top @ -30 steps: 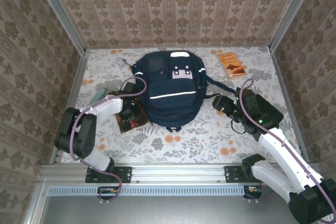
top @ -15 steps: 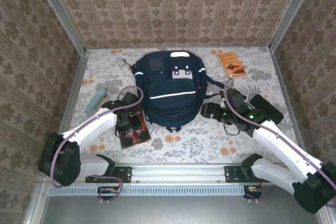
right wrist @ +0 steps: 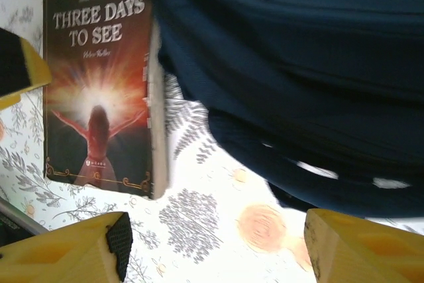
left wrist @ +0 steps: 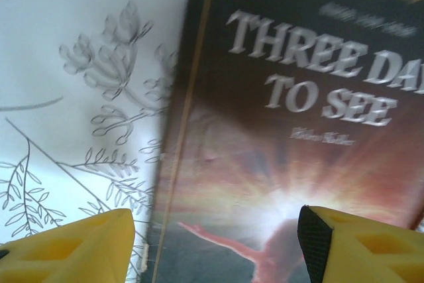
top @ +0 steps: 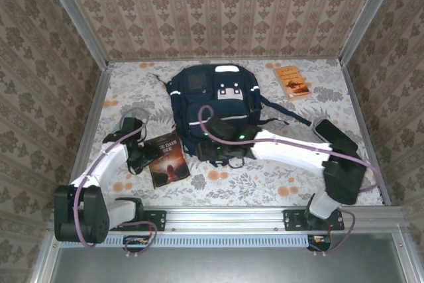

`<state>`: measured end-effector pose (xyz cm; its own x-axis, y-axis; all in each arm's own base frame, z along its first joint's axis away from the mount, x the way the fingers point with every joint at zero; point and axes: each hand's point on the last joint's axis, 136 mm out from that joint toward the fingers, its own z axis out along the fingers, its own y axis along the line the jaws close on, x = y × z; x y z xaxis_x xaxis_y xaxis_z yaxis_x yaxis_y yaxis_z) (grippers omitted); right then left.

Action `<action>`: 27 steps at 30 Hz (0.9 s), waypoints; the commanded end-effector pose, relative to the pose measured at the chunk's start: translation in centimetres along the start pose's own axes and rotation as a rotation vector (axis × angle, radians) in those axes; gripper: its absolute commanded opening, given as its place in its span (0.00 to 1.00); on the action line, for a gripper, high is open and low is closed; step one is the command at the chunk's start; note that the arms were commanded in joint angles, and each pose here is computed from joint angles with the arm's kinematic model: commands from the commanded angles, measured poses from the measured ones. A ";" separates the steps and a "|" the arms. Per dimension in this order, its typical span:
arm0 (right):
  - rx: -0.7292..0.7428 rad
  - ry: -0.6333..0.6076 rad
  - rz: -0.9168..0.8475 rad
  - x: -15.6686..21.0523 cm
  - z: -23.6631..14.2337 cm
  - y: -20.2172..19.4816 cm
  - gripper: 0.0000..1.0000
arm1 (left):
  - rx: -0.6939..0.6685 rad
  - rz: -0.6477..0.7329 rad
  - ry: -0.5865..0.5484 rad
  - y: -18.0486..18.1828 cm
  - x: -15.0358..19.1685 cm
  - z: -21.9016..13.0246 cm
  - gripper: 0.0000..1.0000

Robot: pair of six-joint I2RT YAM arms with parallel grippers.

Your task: Pack the student bag

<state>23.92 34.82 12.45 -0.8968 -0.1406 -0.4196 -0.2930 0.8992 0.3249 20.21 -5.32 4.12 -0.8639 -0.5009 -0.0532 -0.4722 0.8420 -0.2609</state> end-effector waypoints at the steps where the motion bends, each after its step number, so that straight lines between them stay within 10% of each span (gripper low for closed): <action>1: 0.042 0.042 -0.039 0.3 1.7 1.1 0.68 | 0.069 -0.016 0.020 -0.5 0.4 0.7 0.69; 27: 0.095 0.317 -0.070 7.2 11.0 1.6 0.48 | 0.085 -0.056 0.064 0.6 2.8 2.7 0.64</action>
<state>21.89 40.86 2.79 -0.9301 -0.2959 -0.2175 -0.3468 0.9025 0.2553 18.70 -5.55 1.93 -0.8432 -0.5372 -0.0218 -0.5062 0.8068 -0.3047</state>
